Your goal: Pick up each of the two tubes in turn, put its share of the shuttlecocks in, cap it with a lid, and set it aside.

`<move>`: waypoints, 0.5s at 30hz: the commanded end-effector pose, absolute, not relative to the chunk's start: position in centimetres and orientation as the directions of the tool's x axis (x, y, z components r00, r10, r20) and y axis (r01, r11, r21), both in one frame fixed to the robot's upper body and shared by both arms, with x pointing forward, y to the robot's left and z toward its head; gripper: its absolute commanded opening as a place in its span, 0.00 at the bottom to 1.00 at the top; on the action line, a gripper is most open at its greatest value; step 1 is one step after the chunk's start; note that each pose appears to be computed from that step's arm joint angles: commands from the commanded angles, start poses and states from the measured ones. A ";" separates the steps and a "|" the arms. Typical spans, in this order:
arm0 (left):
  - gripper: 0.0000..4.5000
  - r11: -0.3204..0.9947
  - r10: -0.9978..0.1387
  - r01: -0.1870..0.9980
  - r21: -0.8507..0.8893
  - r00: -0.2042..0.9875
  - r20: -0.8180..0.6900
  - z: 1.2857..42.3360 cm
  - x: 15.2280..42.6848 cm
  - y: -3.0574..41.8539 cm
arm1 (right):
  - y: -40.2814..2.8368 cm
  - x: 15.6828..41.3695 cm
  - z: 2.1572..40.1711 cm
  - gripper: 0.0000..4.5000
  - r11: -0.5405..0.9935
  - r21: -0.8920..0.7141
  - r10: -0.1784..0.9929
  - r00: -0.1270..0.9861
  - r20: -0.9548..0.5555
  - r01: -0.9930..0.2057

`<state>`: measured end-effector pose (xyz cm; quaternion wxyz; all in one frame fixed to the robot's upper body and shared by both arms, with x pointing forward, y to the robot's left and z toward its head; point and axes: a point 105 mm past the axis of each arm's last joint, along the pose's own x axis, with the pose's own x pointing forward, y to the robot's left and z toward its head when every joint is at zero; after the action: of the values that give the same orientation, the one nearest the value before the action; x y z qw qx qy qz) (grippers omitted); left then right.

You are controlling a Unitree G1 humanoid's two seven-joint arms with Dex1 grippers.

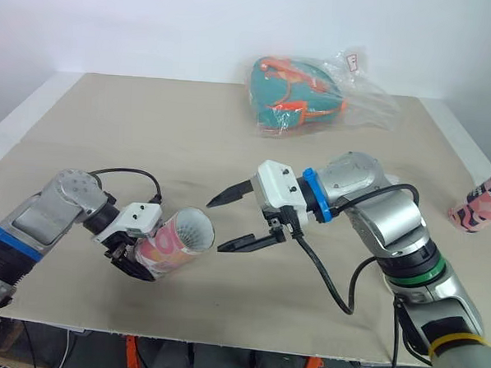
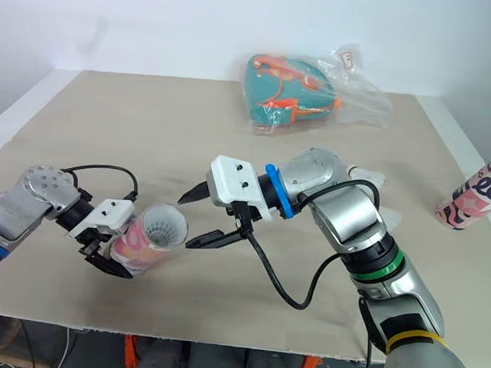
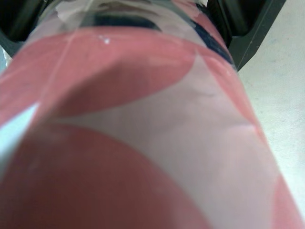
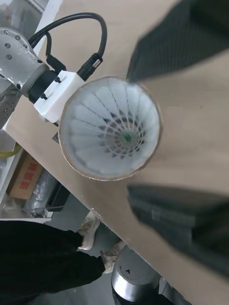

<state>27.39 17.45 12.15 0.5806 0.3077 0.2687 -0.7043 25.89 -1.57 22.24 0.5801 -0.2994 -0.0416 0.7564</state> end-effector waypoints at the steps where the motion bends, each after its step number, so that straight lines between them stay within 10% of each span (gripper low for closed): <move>1: 0.68 -0.210 -0.654 0.977 -0.048 -0.177 -0.735 11.2 27.0 16.4 | -2.8 25.3 24.5 0.99 -0.328 -0.435 0.915 -0.168 -0.366 -0.839; 5: 0.68 -0.217 -0.651 0.975 -0.039 -0.174 -0.739 11.3 27.1 16.2 | -5.6 25.5 26.2 0.99 -0.253 -0.361 0.950 -0.160 -0.268 -0.897; 15: 0.68 -0.220 -0.652 0.975 0.027 -0.126 -0.748 13.2 28.7 15.7 | -16.0 28.7 25.7 0.99 0.342 -0.332 0.900 0.408 -0.153 -0.879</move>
<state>28.19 15.83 12.55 0.5720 0.3188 0.2557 -0.7112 28.91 -14.51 24.04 0.7955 -0.1640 0.0009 0.5834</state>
